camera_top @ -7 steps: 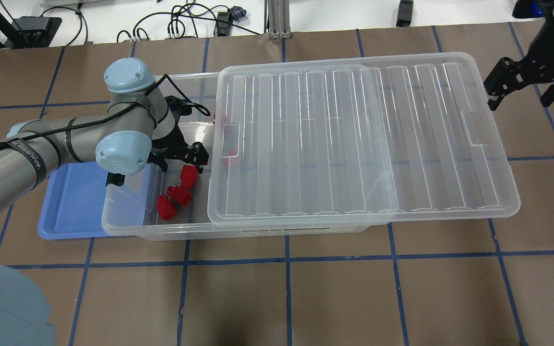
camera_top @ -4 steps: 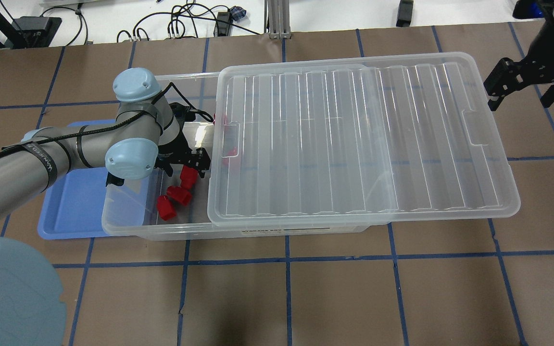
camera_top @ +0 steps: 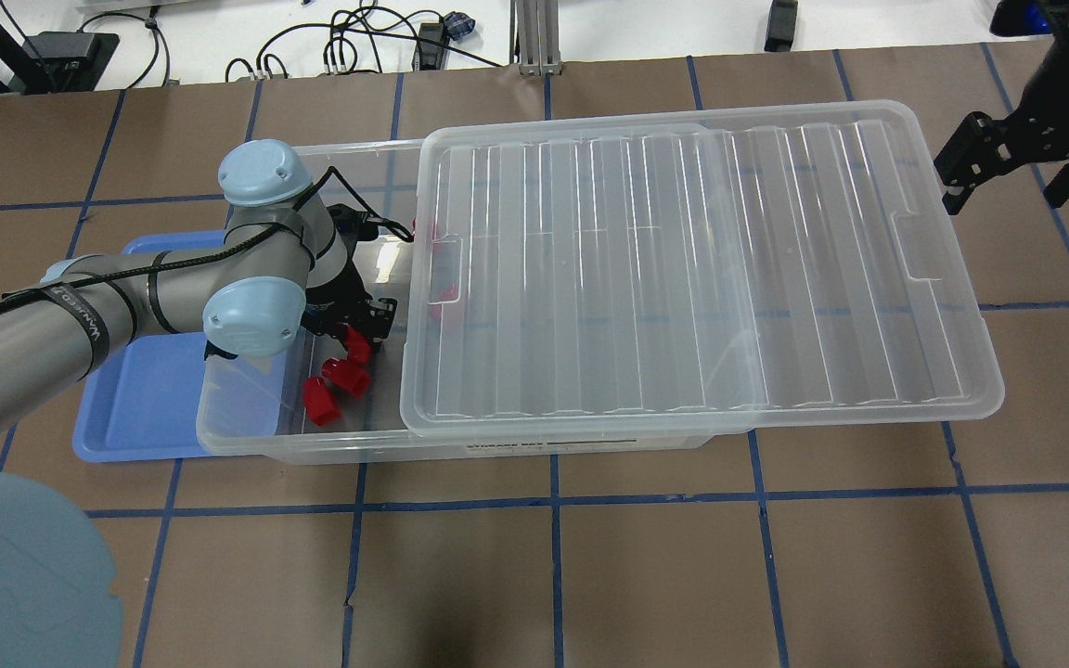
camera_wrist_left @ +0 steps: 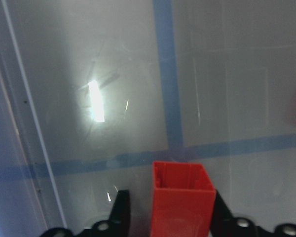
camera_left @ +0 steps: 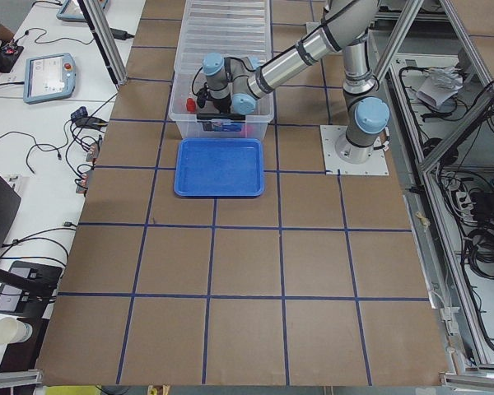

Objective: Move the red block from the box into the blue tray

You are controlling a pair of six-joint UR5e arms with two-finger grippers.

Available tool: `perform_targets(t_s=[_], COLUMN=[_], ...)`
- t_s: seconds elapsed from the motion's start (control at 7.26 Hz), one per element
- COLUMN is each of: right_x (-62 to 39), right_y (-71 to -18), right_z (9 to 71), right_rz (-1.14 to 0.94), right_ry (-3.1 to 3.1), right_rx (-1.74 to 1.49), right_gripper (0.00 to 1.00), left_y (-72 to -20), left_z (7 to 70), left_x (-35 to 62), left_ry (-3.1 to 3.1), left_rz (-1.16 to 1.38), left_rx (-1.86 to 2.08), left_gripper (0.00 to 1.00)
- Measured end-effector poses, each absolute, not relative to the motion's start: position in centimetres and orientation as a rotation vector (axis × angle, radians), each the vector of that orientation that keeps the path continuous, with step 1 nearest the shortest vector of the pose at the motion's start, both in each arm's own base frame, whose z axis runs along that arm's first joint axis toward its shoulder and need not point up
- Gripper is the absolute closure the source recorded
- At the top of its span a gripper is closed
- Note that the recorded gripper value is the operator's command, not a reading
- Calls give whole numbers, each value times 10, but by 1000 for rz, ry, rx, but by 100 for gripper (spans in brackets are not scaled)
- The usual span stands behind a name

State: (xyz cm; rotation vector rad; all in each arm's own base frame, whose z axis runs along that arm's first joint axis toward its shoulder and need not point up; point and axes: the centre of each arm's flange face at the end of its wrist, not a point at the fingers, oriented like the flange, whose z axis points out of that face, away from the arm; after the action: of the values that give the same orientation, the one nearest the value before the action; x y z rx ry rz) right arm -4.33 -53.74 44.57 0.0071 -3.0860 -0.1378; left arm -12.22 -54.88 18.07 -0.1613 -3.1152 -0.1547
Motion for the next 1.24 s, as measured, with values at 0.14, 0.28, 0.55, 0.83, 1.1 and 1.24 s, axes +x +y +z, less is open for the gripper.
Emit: perform_targets(t_s=[0.14,0.28,0.55,0.83,1.1,1.24], right_x=[-43,-43,-43,-43,-43,-43], right_y=[-537,-537,-537,-536,-536,-536], right_z=[447,448,451,449,448,447], right_rz=[-135,-130,-122,-128,-133,-134], right_ry=[-3085,-3085,-3085,-3084,-3086,-3086], right_rx=[6,3,-2,-3,-3,-3], right_gripper=[0,0,0,0,0,0], left_y=[-552,-556,-557,-555,-551,-551], left_z=[191,204,228,253,312,346], left_x=[-123,-124,-123,-120,-121,-118], left_ry=[-3118,-3122,-3125,-3126,-3125,-3133], left_rz=[-124,-96,-69,-59,-65,-56], left_rx=[-162,-163,-149,-134,-134,-134], left_gripper=[97,97,97,97,97,97])
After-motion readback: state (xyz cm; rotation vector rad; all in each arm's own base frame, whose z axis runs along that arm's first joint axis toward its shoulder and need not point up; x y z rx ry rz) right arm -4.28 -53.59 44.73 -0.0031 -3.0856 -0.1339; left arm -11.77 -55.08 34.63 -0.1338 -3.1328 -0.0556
